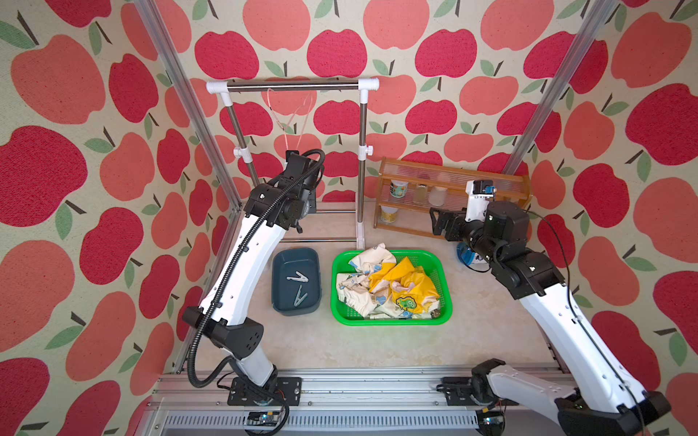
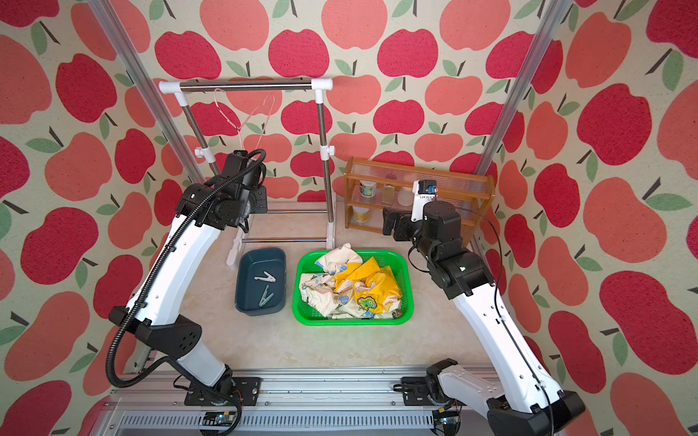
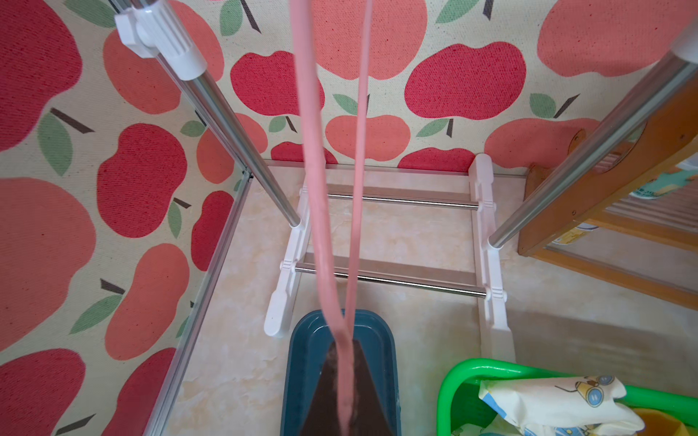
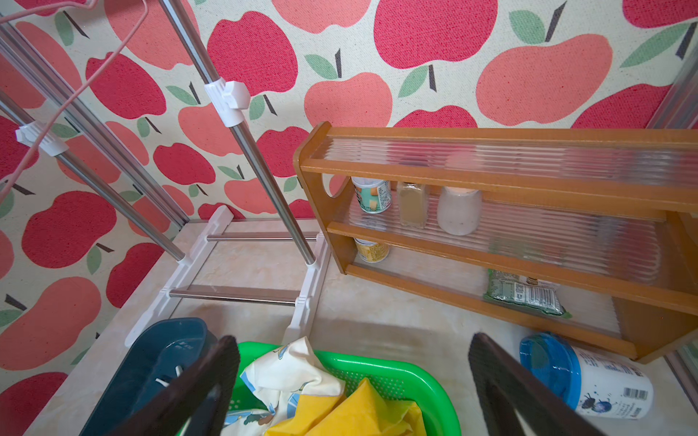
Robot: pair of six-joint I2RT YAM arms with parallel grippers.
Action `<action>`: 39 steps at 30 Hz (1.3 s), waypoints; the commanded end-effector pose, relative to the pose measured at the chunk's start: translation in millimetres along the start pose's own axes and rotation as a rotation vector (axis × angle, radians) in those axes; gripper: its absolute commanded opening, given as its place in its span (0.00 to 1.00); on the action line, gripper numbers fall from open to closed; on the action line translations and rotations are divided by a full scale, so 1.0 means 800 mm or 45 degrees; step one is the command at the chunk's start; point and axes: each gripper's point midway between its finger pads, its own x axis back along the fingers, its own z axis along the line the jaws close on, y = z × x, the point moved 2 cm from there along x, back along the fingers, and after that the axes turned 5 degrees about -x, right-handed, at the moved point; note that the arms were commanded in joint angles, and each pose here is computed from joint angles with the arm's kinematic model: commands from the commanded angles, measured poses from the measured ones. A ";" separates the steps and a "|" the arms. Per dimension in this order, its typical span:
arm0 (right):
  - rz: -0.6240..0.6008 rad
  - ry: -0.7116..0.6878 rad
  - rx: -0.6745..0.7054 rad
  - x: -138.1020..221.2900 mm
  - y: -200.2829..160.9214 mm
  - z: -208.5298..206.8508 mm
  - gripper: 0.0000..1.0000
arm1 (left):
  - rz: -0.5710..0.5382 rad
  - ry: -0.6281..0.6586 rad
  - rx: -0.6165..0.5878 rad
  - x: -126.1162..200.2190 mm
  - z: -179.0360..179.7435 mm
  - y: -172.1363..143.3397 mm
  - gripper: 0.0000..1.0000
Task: Remove the clothespins securing jackets to the hanger
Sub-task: Place the hanger at the clothesline.
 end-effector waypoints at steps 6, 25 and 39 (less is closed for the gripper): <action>-0.077 -0.081 -0.071 0.028 0.011 -0.018 0.98 | -0.012 -0.117 -0.125 -0.034 0.006 0.045 0.00; -0.079 -0.151 -0.108 0.052 0.006 -0.033 0.96 | -0.026 -0.273 -0.011 -0.101 0.010 0.064 0.00; -0.066 -0.169 -0.107 0.052 -0.001 -0.037 0.96 | 0.108 -0.262 -0.050 -0.097 0.001 0.016 0.41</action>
